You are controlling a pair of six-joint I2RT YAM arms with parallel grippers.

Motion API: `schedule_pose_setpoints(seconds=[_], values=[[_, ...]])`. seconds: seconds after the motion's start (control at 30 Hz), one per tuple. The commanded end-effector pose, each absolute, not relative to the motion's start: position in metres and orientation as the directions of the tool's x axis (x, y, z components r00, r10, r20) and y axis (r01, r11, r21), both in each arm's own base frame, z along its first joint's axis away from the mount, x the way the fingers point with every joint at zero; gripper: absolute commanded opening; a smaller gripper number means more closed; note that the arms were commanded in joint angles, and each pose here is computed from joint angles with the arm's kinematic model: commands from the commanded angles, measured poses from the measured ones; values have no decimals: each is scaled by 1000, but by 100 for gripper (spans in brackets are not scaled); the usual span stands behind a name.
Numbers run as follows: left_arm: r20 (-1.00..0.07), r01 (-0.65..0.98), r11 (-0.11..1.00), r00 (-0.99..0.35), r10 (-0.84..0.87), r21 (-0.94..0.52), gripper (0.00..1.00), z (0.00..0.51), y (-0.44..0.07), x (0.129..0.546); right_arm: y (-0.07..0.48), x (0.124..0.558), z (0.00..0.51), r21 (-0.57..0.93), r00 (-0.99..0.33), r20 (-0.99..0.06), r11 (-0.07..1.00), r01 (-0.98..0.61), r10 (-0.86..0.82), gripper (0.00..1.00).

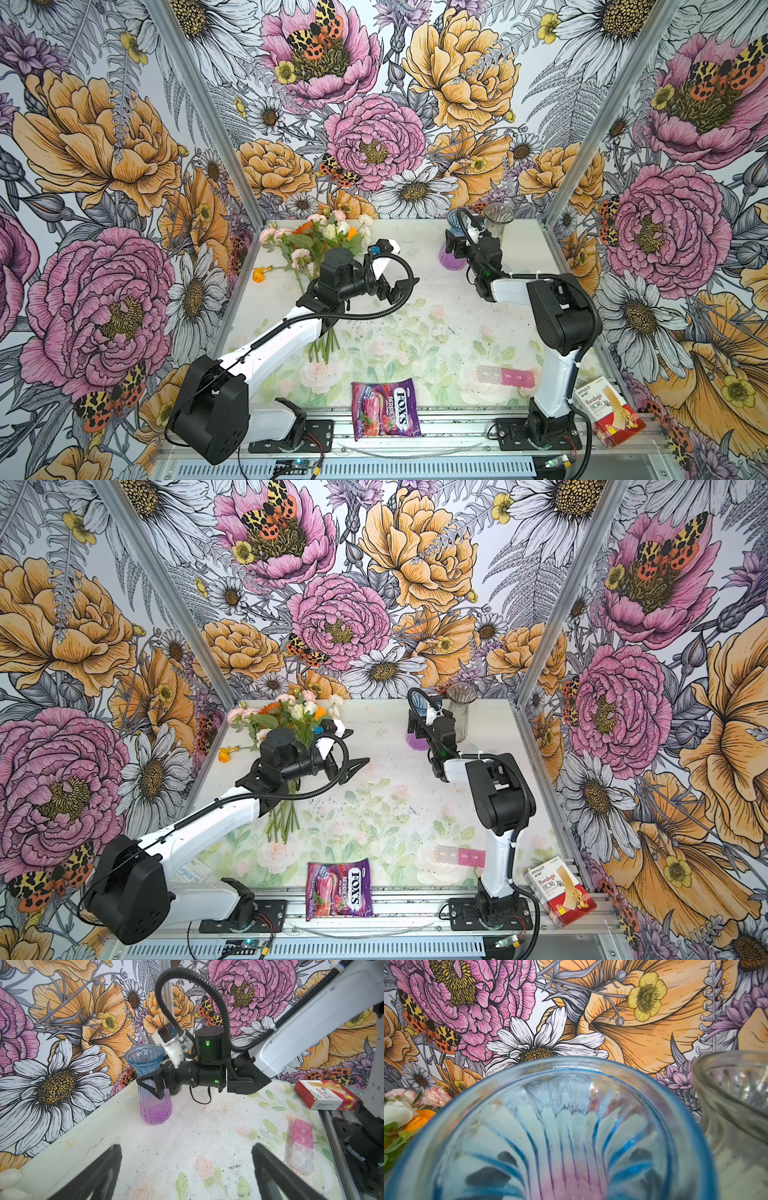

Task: Arrange the flowers into the vase
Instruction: 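Lower the right gripper onto the blue-purple vase rim and grasp it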

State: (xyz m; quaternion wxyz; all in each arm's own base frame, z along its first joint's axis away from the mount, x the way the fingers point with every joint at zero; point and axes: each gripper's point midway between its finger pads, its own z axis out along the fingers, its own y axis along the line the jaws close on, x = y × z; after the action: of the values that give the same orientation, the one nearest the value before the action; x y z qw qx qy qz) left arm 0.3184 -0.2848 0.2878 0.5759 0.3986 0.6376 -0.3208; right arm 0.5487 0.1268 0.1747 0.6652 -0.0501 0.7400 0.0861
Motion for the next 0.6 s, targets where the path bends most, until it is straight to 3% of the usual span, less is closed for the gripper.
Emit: schedule_pose_setpoints(seconds=[0.0, 0.23, 0.37, 0.57], values=[[-991, 890, 453, -16, 129, 45, 99, 292, -289, 317, 129, 556, 189, 61, -46, -998, 976, -210, 53, 94], [-990, 890, 453, -22, 138, 43, 99, 289, -289, 319, 134, 551, 193, 58, -10, -998, 969, -242, 57, 88], [-990, 891, 452, -27, 140, 40, 99, 288, -290, 319, 133, 549, 195, 58, 7, -998, 967, -246, 62, 76], [-990, 890, 455, -25, 142, 43, 99, 289, -290, 319, 136, 550, 193, 53, -6, -999, 965, -255, 53, 72]])
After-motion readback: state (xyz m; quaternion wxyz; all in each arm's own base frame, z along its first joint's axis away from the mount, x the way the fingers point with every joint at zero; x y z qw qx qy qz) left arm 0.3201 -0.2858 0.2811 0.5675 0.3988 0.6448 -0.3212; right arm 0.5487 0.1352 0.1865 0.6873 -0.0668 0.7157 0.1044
